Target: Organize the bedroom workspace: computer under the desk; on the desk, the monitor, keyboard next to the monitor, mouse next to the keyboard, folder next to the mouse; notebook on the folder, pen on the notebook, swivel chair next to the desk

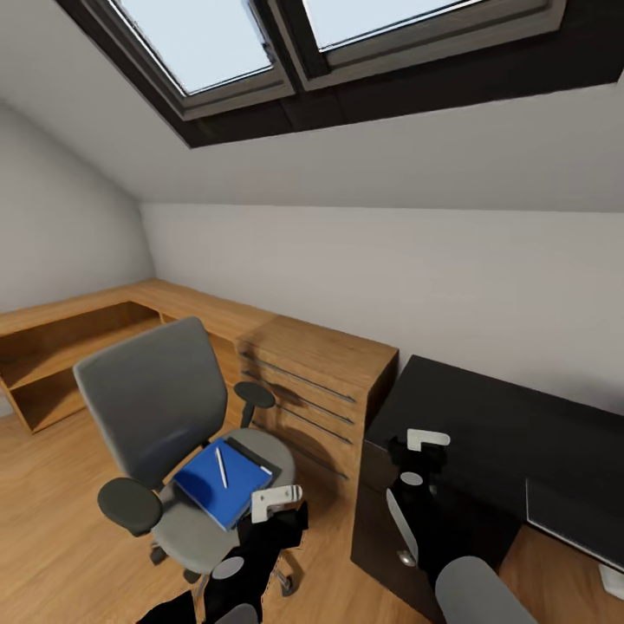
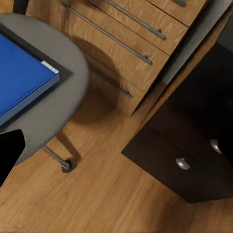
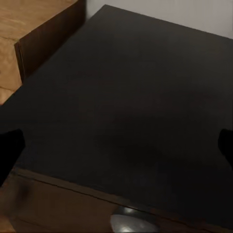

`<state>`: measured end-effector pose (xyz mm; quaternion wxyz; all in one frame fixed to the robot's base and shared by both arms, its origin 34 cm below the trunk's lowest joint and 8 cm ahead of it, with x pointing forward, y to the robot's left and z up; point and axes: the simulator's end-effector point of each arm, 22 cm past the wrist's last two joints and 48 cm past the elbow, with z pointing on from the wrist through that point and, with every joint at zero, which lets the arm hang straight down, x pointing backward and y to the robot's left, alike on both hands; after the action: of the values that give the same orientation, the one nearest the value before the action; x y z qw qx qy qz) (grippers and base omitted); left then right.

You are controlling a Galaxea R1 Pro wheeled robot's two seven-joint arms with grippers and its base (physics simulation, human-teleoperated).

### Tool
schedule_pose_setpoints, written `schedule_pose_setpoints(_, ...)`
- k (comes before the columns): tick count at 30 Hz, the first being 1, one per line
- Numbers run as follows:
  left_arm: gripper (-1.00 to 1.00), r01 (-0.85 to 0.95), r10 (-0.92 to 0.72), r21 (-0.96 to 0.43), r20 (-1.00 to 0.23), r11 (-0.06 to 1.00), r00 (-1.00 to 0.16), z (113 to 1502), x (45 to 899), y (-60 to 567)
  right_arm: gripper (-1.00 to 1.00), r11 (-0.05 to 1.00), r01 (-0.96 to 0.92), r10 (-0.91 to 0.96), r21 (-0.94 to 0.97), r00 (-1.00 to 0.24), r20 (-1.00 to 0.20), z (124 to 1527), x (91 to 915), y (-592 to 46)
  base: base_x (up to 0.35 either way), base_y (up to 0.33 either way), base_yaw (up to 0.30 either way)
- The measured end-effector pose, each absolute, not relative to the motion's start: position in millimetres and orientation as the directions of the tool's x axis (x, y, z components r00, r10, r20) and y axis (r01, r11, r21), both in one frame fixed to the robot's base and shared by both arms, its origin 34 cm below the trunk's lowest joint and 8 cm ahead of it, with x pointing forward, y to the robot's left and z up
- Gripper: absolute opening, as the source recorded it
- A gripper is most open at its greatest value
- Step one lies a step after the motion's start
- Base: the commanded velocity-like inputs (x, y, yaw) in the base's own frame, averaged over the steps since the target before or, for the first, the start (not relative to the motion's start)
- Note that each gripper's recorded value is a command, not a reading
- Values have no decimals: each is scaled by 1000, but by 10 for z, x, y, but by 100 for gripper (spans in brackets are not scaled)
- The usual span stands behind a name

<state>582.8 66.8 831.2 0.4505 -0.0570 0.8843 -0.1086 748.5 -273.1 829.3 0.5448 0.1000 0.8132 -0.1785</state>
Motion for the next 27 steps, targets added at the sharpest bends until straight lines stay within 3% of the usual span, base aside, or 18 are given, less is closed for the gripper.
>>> schedule_pose_setpoints(7, 100, -79, -235, -230, -798, 970, -556, 8363, 6032, 1108, 100, 918, 349, -37, -189, -399, -916, 8233, 7465, -2716, 21, 3, 278)
schedule_pose_setpoints(14, 100, -139, -292, -257, -814, 956, -502, 8461, 6163, 1384, 100, 919, 350, -35, -185, -393, -919, 8242, 7466, -2711, 243, 72, 278)
schedule_pose_setpoints(20, 100, -153, -300, -258, -818, 954, -490, 8475, 6191, 1464, 100, 919, 349, -35, -184, -392, -919, 8242, 7468, -2710, 267, 79, 278)
schedule_pose_setpoints(27, 100, -154, -300, -258, -819, 954, -489, 8471, 6194, 1473, 100, 919, 347, -37, -185, -393, -919, 8237, 7470, -2703, 30, 8, 278)
